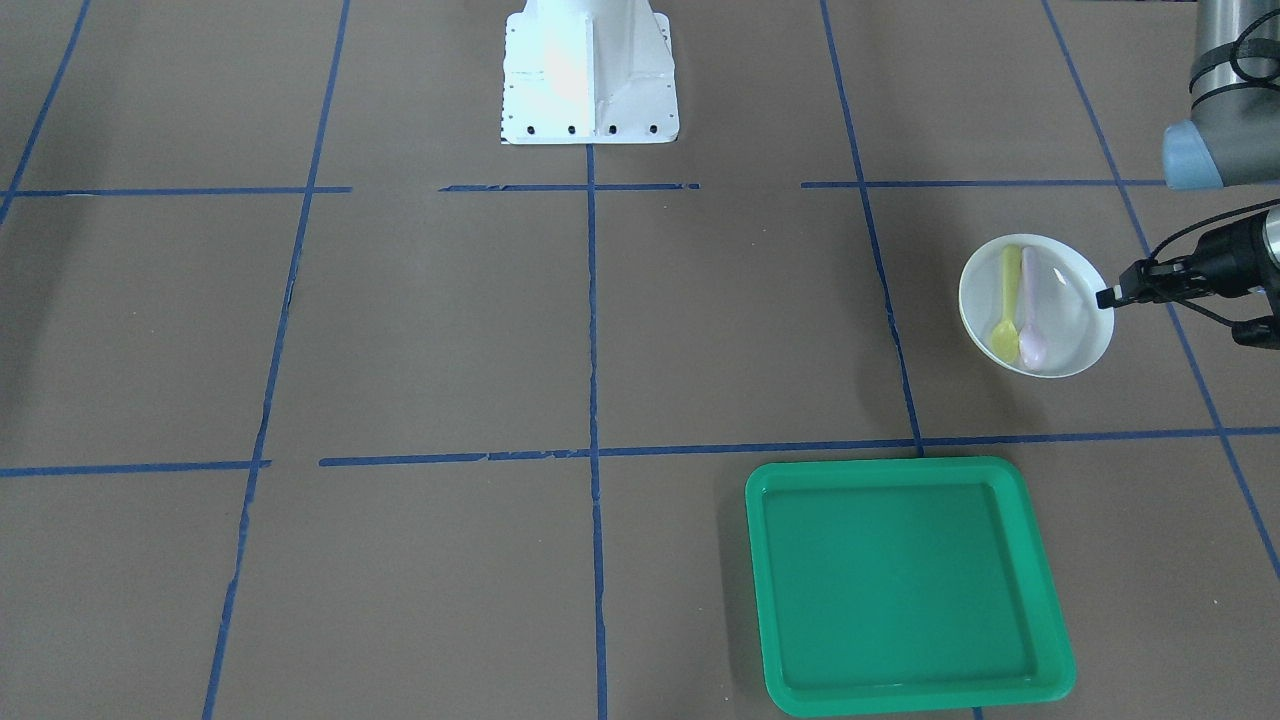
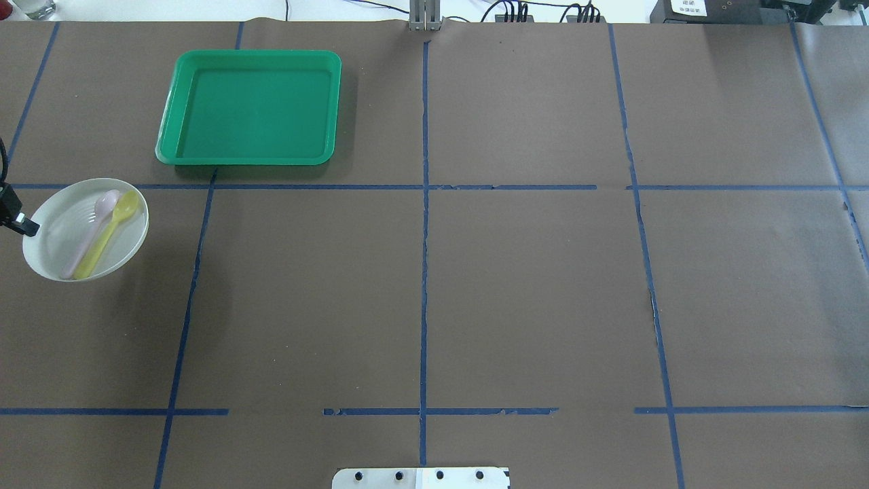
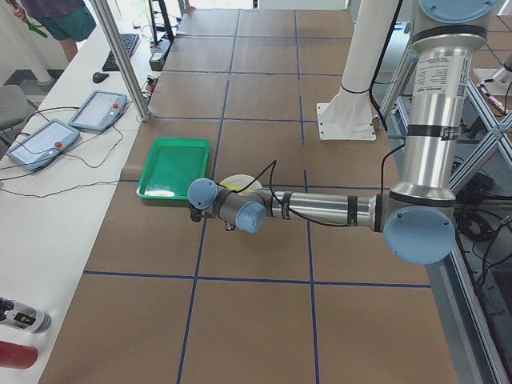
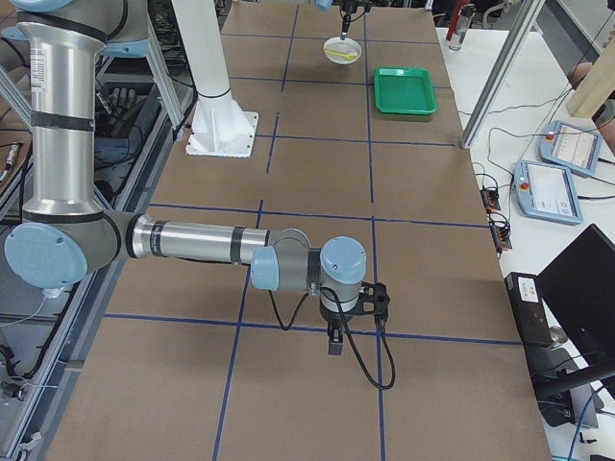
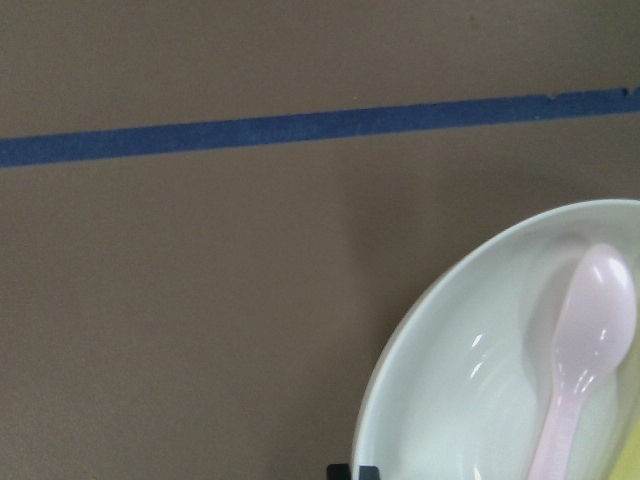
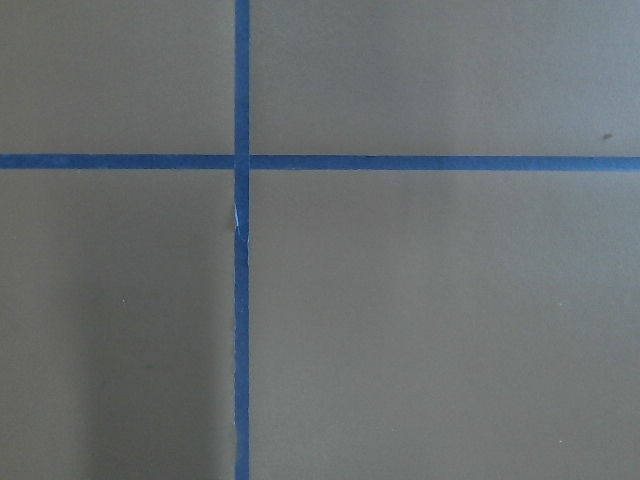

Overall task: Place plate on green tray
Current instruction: 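Lift the plate with the left gripper and carry it toward the green tray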

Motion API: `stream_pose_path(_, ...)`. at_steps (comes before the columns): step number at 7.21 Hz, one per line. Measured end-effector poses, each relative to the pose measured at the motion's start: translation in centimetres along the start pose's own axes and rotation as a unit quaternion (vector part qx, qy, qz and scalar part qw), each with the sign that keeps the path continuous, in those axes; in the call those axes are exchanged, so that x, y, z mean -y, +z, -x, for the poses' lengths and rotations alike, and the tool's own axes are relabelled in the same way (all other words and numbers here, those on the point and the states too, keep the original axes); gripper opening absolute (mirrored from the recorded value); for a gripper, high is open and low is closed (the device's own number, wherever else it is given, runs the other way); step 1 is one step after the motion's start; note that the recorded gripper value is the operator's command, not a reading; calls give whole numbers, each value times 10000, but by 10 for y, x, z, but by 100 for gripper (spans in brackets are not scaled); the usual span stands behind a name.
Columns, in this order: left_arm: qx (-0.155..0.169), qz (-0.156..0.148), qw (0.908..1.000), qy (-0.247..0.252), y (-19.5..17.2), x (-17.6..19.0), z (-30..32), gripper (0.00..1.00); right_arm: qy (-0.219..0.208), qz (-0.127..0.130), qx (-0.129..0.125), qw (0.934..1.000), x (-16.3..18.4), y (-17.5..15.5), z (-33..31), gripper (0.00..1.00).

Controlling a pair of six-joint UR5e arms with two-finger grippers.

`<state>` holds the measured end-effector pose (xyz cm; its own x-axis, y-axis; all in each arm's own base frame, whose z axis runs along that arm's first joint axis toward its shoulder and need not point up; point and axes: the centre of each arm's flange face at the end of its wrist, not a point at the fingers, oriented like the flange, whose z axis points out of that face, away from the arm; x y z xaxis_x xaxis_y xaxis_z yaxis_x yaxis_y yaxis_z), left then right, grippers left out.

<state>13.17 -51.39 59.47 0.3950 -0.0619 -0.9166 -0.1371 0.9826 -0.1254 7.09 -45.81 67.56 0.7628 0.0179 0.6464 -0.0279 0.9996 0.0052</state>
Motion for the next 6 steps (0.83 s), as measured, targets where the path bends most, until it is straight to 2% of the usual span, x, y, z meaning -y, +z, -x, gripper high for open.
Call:
stream_pose_path(1, -89, -10, 9998, -169, -3, 11, -17, 0, 1, 1, 0, 10000, 0, 0, 0, 100)
stream_pose_path(3, -155, -71, 9980, -602, -7, 56, -62, 0, 0, 0, 0, 10000, 0, 0, 0, 100)
stream_pose_path(5, -113, -122, 9958, -902, -1, 110, -101, 0, 1, 1, 0, 10000, 0, 0, 0, 100)
stream_pose_path(6, -47, -245, 9945, -1019, 8, 127, -117, 0, 0, 1, 0, 10000, 0, 0, 0, 100)
